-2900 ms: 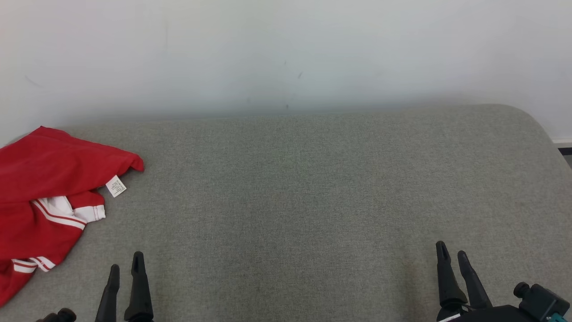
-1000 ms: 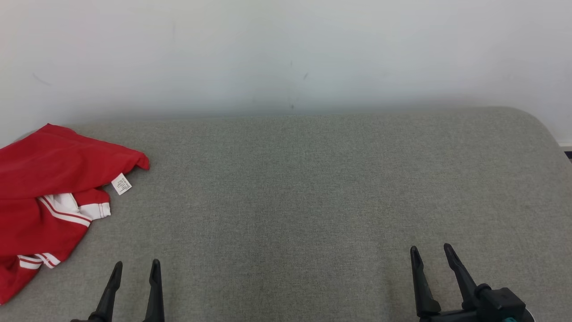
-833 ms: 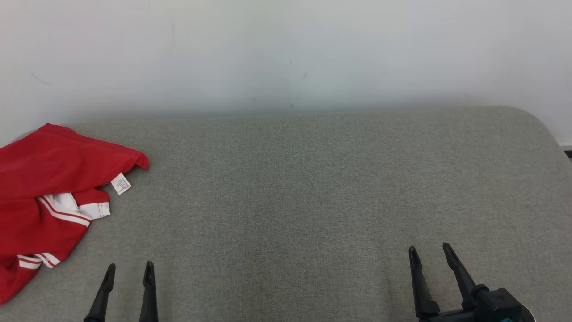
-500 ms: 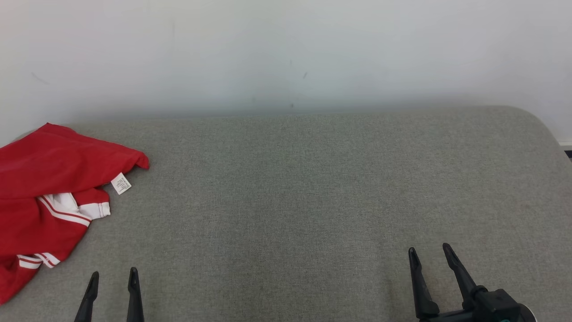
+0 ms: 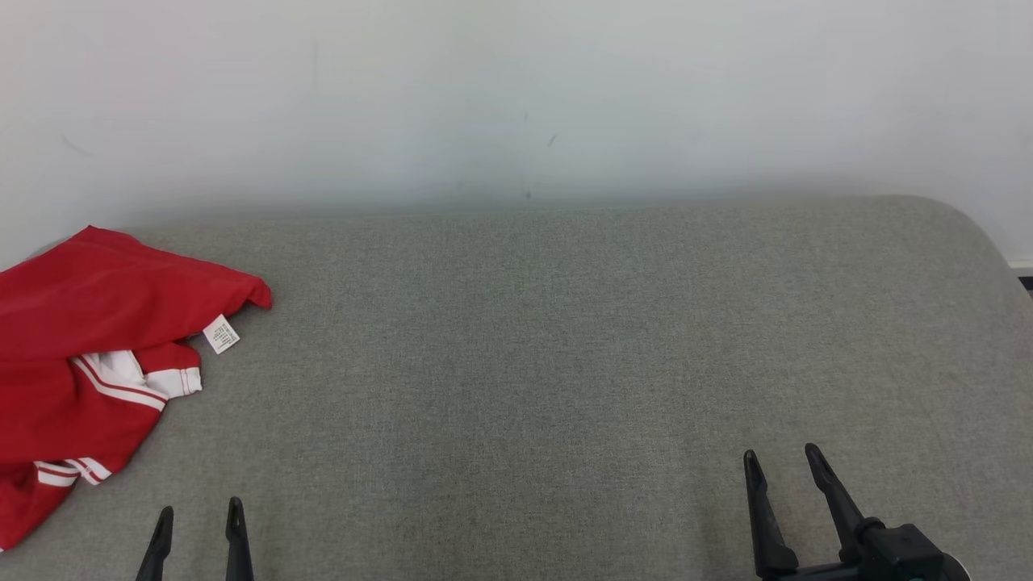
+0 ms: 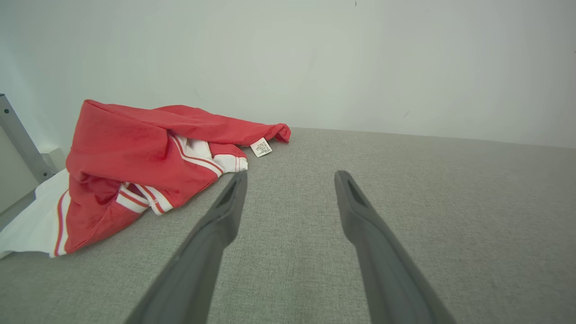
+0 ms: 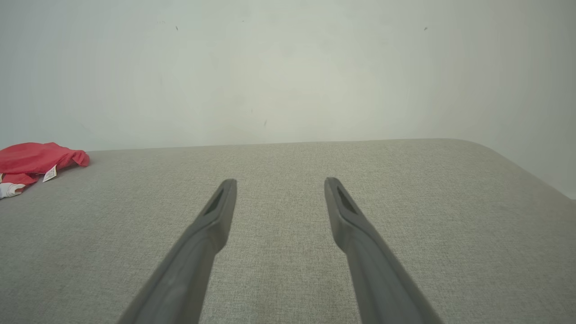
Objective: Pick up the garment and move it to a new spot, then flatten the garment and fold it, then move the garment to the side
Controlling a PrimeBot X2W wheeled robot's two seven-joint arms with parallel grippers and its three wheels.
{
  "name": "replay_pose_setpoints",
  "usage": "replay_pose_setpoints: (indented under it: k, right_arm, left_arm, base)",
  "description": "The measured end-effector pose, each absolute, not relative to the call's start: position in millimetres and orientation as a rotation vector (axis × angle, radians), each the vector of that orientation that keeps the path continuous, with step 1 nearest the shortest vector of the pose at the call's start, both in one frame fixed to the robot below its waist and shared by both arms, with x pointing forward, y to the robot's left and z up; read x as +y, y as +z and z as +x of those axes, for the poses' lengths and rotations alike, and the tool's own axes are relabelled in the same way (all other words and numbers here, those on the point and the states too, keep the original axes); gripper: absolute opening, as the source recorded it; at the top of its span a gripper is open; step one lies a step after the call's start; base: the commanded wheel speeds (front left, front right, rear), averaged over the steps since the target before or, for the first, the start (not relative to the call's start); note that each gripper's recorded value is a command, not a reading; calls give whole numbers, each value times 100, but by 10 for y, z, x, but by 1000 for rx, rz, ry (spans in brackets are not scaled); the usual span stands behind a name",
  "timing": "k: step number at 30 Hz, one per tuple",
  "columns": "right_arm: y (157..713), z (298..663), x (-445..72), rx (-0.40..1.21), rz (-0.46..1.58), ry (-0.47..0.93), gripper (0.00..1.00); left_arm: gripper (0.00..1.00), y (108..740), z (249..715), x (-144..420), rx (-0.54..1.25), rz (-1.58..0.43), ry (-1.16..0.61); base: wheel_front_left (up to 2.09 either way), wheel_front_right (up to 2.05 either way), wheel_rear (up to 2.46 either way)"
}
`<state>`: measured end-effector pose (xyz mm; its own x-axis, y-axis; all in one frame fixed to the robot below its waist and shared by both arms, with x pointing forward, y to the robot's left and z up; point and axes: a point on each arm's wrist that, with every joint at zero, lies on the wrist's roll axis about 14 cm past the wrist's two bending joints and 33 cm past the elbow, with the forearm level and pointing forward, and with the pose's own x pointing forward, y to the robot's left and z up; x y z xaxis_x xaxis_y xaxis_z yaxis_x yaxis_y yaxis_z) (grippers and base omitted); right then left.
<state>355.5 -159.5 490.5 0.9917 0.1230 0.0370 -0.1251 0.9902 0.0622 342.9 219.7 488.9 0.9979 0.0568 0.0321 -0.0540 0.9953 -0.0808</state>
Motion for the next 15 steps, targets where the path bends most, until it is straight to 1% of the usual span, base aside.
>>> replay_pose_setpoints:
  k: [15]
  right_arm:
    - [4882, 3544, -1615, -26, 69, 117, 100]
  left_arm:
    - [100, 4889, 3419, 2211, -35, -79, 62]
  base:
    - [0, 0, 0]
